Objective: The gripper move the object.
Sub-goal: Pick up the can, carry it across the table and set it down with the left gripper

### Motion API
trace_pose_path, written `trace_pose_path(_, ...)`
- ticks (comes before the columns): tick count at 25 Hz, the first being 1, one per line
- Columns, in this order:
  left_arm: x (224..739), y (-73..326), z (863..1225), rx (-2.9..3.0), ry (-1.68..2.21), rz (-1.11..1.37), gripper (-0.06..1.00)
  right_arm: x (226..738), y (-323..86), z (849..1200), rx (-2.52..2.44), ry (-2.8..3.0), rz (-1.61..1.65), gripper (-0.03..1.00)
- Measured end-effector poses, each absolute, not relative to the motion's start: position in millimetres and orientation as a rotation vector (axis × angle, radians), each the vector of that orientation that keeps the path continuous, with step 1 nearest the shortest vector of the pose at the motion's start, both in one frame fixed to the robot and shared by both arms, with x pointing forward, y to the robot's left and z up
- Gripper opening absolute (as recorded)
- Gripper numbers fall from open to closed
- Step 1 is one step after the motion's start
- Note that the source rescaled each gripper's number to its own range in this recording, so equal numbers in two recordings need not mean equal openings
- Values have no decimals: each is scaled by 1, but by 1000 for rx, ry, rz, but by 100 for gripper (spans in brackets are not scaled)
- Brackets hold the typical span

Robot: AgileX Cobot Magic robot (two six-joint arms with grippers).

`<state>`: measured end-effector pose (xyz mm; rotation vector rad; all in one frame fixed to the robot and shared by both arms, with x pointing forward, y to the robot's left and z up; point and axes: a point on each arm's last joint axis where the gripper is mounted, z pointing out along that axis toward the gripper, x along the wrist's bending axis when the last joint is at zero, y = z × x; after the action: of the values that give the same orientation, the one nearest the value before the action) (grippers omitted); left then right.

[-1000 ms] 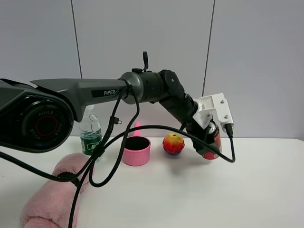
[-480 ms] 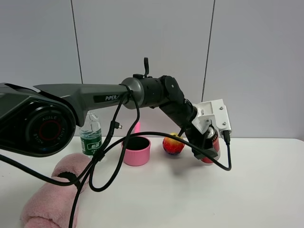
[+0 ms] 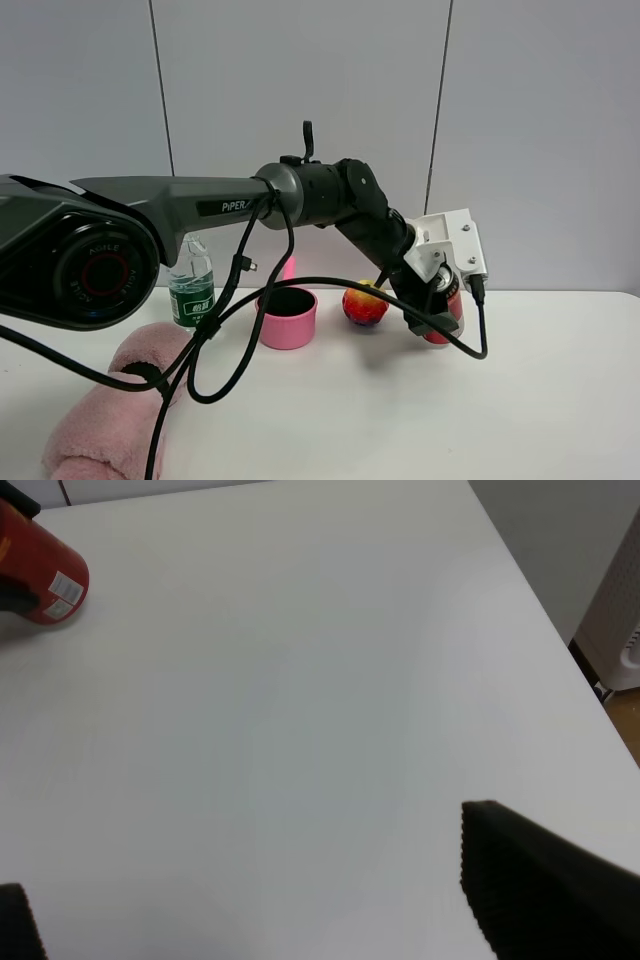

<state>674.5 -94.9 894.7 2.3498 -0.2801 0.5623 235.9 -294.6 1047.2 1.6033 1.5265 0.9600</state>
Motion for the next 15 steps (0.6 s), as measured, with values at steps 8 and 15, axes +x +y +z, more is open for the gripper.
trace_pose_path(8,675,-95,895,2349,-279,564,15,236,-295,1047,1603,1526,960,100)
trace_pose_path(15,677,-96,900,2320,-263,599,34,236,-295,1047,1603,1526,960,100)
